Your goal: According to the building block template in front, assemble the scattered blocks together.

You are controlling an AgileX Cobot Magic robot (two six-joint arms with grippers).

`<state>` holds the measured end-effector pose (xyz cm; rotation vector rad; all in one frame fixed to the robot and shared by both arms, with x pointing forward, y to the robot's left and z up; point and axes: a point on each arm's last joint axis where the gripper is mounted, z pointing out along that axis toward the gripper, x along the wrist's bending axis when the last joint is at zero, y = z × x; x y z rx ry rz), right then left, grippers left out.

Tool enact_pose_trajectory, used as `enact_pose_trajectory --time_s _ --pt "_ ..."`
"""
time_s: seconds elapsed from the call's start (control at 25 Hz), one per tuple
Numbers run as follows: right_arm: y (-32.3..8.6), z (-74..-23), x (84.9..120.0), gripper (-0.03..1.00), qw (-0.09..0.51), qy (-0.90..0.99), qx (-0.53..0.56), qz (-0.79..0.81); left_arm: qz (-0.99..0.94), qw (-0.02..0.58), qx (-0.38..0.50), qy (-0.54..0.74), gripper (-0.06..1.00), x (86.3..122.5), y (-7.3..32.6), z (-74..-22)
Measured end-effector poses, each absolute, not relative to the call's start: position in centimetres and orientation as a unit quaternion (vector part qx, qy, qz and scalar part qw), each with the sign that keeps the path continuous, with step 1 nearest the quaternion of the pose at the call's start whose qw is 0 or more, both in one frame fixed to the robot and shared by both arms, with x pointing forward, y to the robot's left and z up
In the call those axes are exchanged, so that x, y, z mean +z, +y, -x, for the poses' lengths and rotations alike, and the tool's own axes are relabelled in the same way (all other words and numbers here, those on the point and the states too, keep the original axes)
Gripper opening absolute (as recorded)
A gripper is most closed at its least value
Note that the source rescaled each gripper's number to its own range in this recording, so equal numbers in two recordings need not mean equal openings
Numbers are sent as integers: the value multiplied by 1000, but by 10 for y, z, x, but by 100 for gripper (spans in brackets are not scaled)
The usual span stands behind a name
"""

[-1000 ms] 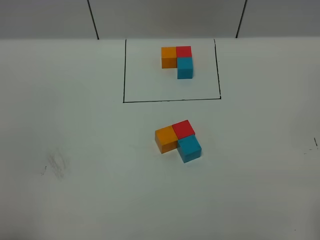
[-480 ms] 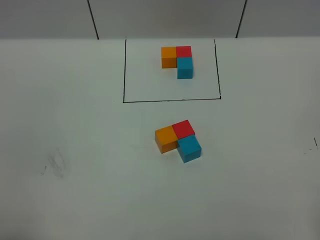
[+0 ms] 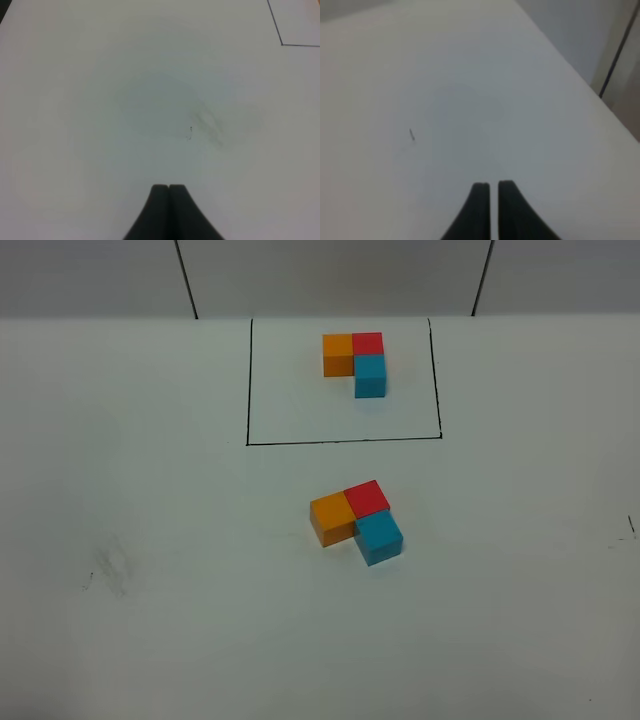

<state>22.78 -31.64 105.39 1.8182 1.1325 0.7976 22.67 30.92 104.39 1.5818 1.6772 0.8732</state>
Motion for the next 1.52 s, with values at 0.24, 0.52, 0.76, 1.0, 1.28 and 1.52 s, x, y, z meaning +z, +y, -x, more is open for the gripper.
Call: enact_pose_trajectory --time_s 0.24,0.52,0.76,1.0,1.28,1.52 --pt "-315 -226 1054 0 426 421 304 -741 -605 332 334 642 0 1044 309 -227" --pt "-315 -226 1054 0 426 420 304 -741 -605 332 334 642 0 1044 309 -227" --pt "-315 -226 1054 0 426 420 304 -741 -605 332 334 642 0 1044 309 -227" --pt "-315 -226 1054 0 426 420 304 -741 -605 332 334 642 0 1044 309 -227" --pt "-315 -226 1054 0 426 420 304 -741 -605 332 334 642 0 1044 309 -227" --pt "-315 -226 1054 0 426 420 304 -741 -605 332 334 642 0 1044 309 -227"
